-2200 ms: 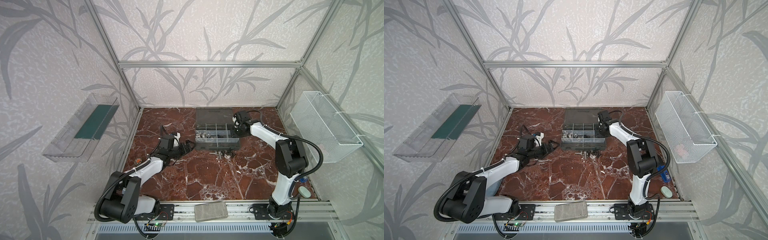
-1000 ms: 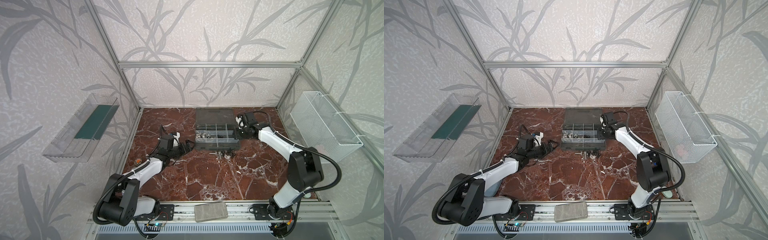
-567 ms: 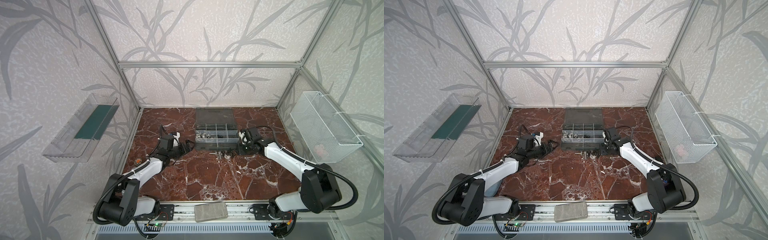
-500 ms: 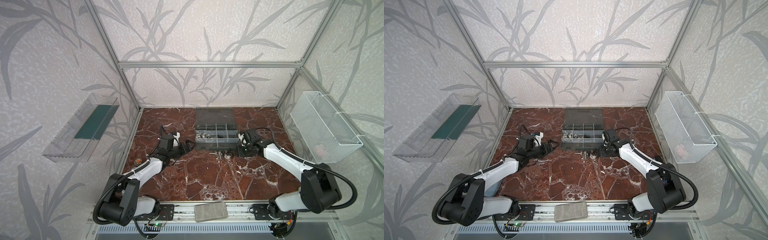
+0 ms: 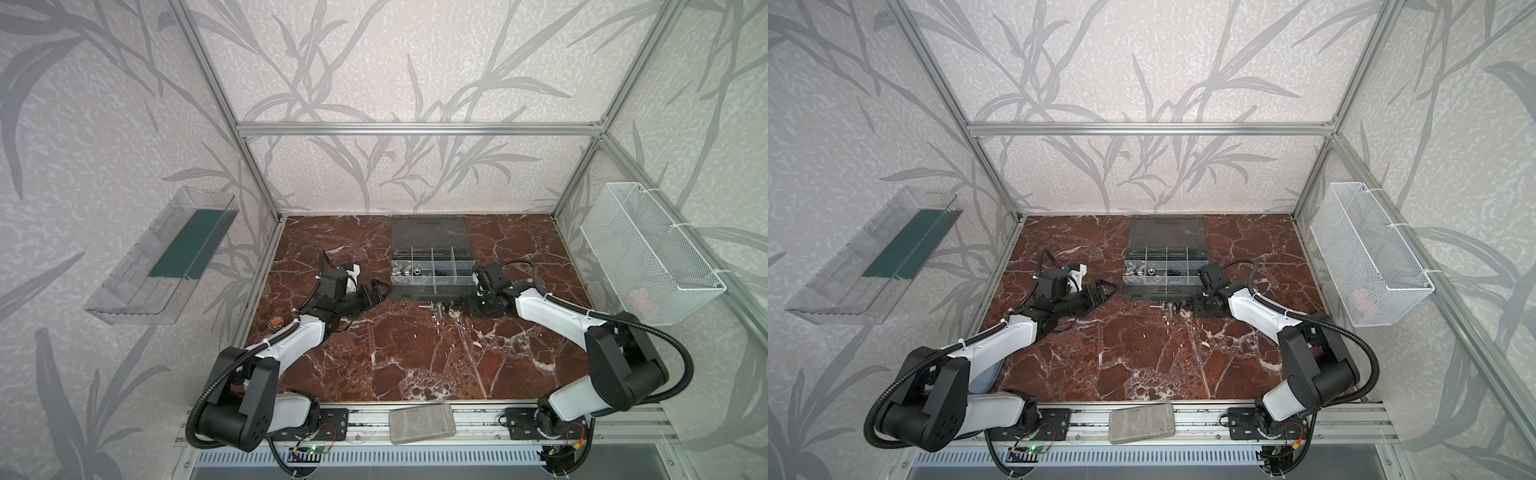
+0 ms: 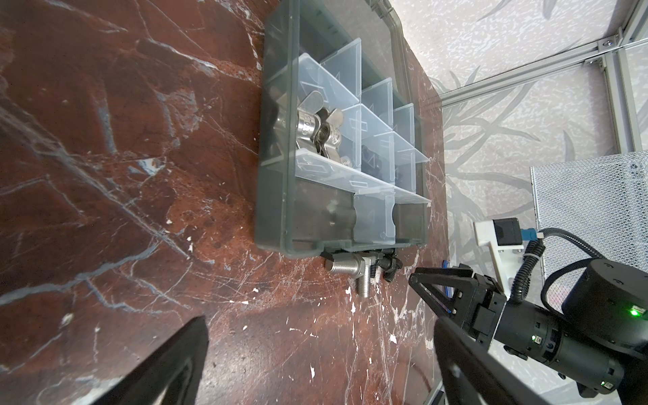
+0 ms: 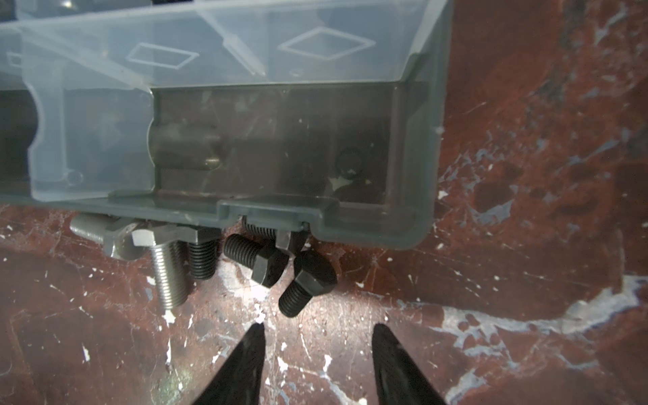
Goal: Sort the screws and nuts into containers
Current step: 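Move the right gripper down to the black bolts by the box, then close the right gripper on a black bolt head, then lift the black bolt with the right gripper over the compartment, then open the right gripper to drop the black bolt into the compartment, then move the right gripper down to the remaining black bolts, then close the right gripper on a black bolt head, then carry the black bolt with the right gripper over the compartment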
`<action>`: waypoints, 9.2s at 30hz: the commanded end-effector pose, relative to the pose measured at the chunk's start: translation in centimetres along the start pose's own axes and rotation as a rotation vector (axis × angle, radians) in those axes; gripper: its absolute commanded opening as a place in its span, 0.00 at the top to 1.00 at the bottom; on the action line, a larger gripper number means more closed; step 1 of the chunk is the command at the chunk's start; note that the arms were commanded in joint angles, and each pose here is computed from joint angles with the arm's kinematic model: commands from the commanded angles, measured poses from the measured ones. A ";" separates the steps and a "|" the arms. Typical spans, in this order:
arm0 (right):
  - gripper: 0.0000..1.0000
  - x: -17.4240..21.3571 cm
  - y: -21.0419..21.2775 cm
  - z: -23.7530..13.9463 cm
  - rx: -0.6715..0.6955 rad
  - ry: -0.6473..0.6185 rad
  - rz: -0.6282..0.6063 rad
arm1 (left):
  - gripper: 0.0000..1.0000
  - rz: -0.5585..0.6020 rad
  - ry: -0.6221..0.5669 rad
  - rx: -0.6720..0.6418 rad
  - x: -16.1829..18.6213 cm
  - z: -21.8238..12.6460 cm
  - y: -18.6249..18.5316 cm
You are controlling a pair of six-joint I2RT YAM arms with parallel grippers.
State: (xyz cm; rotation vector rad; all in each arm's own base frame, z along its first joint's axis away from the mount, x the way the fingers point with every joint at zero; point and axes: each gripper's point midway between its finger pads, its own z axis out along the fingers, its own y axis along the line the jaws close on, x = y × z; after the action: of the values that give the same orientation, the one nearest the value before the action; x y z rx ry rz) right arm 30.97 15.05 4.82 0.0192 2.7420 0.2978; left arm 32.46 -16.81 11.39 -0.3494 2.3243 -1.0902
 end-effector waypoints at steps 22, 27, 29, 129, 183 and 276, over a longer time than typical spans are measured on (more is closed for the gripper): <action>0.53 1.3 -0.6 3.3 0.107 0.012 0.061 | 0.02 0.013 -0.003 -0.012 -0.1 0.2 0.3; 0.56 2.0 -0.8 3.8 0.154 0.027 0.028 | 0.02 0.011 -0.005 -0.016 0.0 0.1 0.4; 0.60 2.2 -0.9 4.0 0.161 0.037 0.019 | 0.02 0.014 -0.008 -0.016 -0.1 0.0 0.4; 0.62 -14.3 1.2 2.4 0.058 0.003 -0.124 | 0.02 0.029 -0.049 -0.004 -0.3 -1.2 0.0; 0.43 -0.2 6.5 0.3 -0.237 0.049 -0.750 | 0.02 0.030 -0.037 -0.017 -0.6 -1.0 -0.1; 1.00 -13.3 3.5 -1.5 0.000 -0.008 -0.470 | 0.02 0.028 -0.057 -0.002 -0.5 -1.5 0.2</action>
State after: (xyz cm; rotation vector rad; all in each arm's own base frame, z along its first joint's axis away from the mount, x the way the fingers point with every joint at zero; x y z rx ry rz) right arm 41.76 18.00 11.41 -0.6520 2.6281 0.2112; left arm 32.13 -15.83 11.67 -0.3526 2.3019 -1.0497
